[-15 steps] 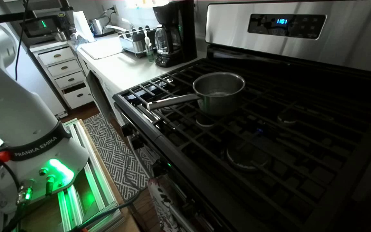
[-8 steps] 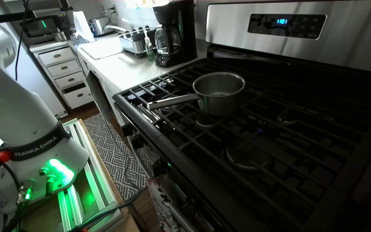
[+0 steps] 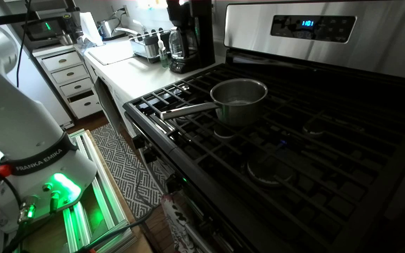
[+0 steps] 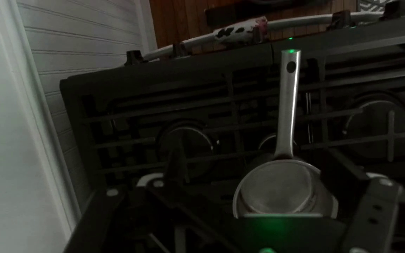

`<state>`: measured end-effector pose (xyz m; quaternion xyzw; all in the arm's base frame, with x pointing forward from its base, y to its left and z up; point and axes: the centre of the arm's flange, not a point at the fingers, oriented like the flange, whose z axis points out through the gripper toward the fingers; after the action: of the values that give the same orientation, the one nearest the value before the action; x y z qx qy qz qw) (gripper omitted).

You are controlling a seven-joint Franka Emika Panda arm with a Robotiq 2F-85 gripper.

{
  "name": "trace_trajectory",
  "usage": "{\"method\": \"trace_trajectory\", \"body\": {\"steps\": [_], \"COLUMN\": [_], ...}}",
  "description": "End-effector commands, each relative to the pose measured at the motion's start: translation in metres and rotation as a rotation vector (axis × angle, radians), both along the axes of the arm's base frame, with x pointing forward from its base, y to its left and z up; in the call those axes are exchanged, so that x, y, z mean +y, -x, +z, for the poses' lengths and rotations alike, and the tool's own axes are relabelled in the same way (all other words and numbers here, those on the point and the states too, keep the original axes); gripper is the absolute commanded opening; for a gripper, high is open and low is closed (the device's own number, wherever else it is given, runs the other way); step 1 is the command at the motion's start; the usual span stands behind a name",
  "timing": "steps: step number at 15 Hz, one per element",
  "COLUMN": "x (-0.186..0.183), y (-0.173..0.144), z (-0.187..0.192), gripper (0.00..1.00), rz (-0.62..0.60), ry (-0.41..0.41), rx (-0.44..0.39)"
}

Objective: Move the silver pot to the left

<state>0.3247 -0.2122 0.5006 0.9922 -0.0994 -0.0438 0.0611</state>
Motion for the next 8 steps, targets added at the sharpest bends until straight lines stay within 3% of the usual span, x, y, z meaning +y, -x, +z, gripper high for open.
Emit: {"method": "trace_trajectory", "body": {"steps": [1,4,8], "x": [-0.001,0.0,0.003], "y": [-0.001,-0.001,-0.036], "z": [-0.003,-0.003,-0.064], "gripper": [1.0,1.0,1.0], "rz": [0.002,0.005,0.074], "ry": [-0.003,-0.003,-0.103], "rx": [0.007,0.008,0.162]}}
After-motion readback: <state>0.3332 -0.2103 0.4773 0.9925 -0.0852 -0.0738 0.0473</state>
